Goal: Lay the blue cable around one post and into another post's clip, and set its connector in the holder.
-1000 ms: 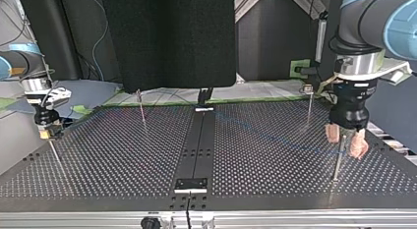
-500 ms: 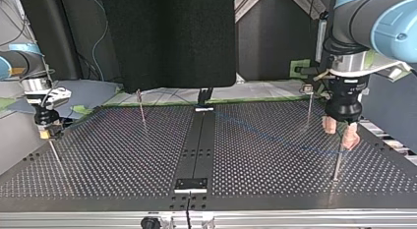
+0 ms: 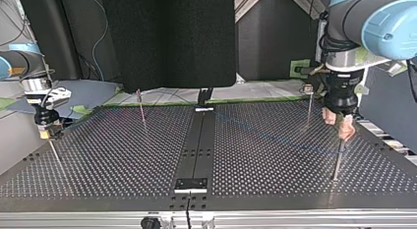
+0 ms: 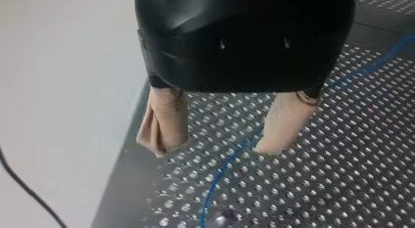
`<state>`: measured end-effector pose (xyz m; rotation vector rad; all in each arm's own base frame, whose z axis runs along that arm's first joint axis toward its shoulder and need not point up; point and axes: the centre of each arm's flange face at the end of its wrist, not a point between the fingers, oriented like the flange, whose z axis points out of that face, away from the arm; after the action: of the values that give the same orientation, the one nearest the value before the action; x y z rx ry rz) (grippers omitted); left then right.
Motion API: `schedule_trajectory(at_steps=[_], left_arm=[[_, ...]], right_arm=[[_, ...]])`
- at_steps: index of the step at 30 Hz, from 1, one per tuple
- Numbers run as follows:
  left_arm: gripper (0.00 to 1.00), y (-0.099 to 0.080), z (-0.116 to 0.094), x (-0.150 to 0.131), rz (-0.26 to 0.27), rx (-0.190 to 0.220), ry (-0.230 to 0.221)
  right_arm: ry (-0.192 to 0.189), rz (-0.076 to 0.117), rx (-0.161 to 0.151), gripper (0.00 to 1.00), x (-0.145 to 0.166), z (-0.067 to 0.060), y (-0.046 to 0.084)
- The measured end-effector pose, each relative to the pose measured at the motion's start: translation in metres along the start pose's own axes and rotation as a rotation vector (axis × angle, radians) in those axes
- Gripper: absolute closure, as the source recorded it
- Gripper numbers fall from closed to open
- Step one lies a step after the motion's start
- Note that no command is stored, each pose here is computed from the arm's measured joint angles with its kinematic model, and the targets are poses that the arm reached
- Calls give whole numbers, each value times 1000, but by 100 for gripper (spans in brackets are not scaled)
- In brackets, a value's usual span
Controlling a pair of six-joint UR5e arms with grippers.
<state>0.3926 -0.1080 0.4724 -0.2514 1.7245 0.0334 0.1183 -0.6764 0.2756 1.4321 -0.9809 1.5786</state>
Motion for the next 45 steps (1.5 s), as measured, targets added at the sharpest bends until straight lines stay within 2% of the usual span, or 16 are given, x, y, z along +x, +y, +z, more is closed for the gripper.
schedule_trajectory(at_steps=[18, 33, 45], left_arm=[[0, 8, -4, 11, 150, -17, -21], [0, 10, -5, 12, 157, -26, -20], [0, 17, -4, 19, 128, -48, -13]], right_arm=[[0, 0, 0, 0, 0, 0, 0], [0, 0, 0, 0, 0, 0, 0], [0, 0, 0, 0, 0, 0, 0]])
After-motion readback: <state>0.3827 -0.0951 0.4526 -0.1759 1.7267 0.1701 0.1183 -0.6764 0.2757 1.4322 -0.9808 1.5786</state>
